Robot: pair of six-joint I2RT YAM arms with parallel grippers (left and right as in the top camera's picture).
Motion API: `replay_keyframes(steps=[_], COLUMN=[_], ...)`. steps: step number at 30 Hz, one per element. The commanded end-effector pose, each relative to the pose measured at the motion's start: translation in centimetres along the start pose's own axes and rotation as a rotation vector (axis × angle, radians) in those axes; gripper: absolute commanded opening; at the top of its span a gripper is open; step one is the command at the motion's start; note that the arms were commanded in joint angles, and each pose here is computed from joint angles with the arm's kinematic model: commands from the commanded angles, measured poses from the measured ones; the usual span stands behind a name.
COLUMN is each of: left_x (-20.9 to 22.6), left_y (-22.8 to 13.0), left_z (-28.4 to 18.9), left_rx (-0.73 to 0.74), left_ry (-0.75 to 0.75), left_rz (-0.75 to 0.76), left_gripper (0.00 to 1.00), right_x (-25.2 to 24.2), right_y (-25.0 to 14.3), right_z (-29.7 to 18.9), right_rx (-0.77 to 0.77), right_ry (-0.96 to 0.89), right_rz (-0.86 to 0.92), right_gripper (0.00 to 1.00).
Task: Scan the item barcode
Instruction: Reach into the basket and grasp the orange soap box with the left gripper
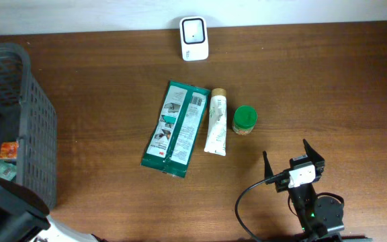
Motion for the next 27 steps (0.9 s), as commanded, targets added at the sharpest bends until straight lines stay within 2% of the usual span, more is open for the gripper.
replay_keyframes(steps=[1,8,17,24,27], left_x=[0.3,0.4,0.1,0.0,0.0], left_y=[-1.0,-2.8,-4.0,-5.6,-5.5], left_z=[2.5,7.3,11.2,15.1,15.1], left_rx=[0.029,0.037,-0.022,0.061,0.058], left_ry=[0.021,0.022,-0.021,-0.018,-0.019], left_rz=[0.045,0.068,0.062,0.069,0.069], left_gripper=[0.99,0.95,0.79,0.81,0.69], right_x=[0.2,0.2,0.2,0.2,0.2], right_y=[-0.1,-0.1,-0.1,-0.1,-0.1], right_z=[0.0,0.0,0.0,0.0,0.0], right_rx=[-0.003,-0.003,-0.003,-0.003,-0.002], right_ry=[0.015,0.015,0.015,0.015,0.015], right_rz=[0.010,0.010,0.010,0.010,0.010], right_gripper=[0.98,0.98,0.99,0.98,0.98])
Point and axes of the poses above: each gripper's point midway between its finger pads, its own z axis out along the fingers, its own x axis along the line the jaws close on, y = z × x, the point moved 8 cm from there along -z, back along the fingers, and after that the axes turned 6 degrees about -z, right-handed, at the moved point
